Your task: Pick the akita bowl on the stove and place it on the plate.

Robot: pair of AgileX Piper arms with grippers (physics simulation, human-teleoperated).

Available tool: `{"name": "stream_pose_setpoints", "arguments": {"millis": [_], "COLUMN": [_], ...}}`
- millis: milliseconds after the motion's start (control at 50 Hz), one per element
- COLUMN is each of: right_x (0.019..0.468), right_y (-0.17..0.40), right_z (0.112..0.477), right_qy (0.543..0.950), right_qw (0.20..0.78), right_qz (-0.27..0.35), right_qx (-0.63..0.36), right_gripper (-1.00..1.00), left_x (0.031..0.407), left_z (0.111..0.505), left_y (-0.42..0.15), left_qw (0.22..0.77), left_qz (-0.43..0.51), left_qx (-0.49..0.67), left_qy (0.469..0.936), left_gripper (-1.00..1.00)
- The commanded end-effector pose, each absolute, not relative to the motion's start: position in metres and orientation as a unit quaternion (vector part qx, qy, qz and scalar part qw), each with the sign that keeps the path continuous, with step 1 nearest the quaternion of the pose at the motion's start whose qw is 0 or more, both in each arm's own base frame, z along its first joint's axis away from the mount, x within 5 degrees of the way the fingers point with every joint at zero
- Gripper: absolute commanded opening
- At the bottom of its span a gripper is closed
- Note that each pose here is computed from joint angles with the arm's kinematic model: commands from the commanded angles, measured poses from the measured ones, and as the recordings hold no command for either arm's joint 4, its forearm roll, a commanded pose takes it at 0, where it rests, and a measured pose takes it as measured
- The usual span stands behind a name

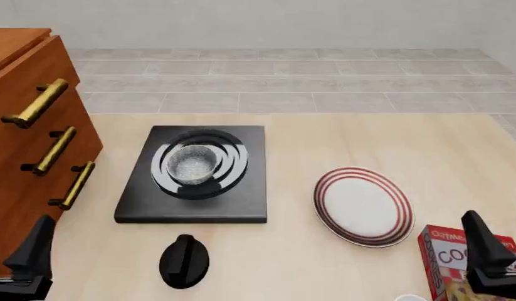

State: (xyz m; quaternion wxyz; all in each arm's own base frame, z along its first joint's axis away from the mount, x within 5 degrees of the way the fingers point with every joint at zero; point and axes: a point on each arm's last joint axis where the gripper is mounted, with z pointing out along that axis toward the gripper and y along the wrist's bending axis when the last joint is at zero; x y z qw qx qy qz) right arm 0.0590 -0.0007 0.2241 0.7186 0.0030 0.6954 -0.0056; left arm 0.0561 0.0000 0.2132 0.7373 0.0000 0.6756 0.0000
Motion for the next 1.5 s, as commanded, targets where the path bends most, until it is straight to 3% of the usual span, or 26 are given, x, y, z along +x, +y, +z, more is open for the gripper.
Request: {"name": "stream_pose_setpoints", "arguments": {"millis": [20, 300, 540, 600, 1040, 1100, 1240, 1500], "right_x": [0.056, 0.05, 0.057, 0.071, 0.125, 0.153, 0.169, 0.212], "right_y": [0.0, -0.001, 0.003, 0.007, 0.036, 0.047, 0.066, 0.104], "right_z": [0.217, 0.242, 0.267, 0.271, 0.289, 0.283, 0.289, 0.29], "right_qy": [0.676, 0.667, 0.681, 0.698, 0.708, 0.738, 0.729, 0.749], "right_qw": [0.737, 0.745, 0.732, 0.715, 0.692, 0.658, 0.657, 0.625], "right_qz": [-0.004, -0.018, 0.027, 0.035, 0.1, 0.097, 0.108, 0.157], "right_qx": [0.0, -0.009, -0.011, -0.035, -0.098, -0.112, -0.156, -0.158], "right_gripper": [1.0, 1.0, 1.0, 1.0, 1.0, 1.0, 1.0, 1.0], "left_x": [0.056, 0.056, 0.056, 0.056, 0.056, 0.056, 0.056, 0.056], "left_z": [0.213, 0.213, 0.213, 0.213, 0.213, 0.213, 0.213, 0.213], "left_y": [0.0, 0.0, 0.0, 0.0, 0.0, 0.0, 0.0, 0.0], "left_qw": [0.737, 0.737, 0.737, 0.737, 0.737, 0.737, 0.737, 0.737], "left_qz": [0.0, 0.0, 0.0, 0.0, 0.0, 0.0, 0.0, 0.0], "left_qx": [0.0, 0.0, 0.0, 0.0, 0.0, 0.0, 0.0, 0.0], "left_qy": [0.676, 0.676, 0.676, 0.676, 0.676, 0.676, 0.676, 0.676], "left_gripper": [1.0, 1.0, 1.0, 1.0, 1.0, 1.0, 1.0, 1.0]}}
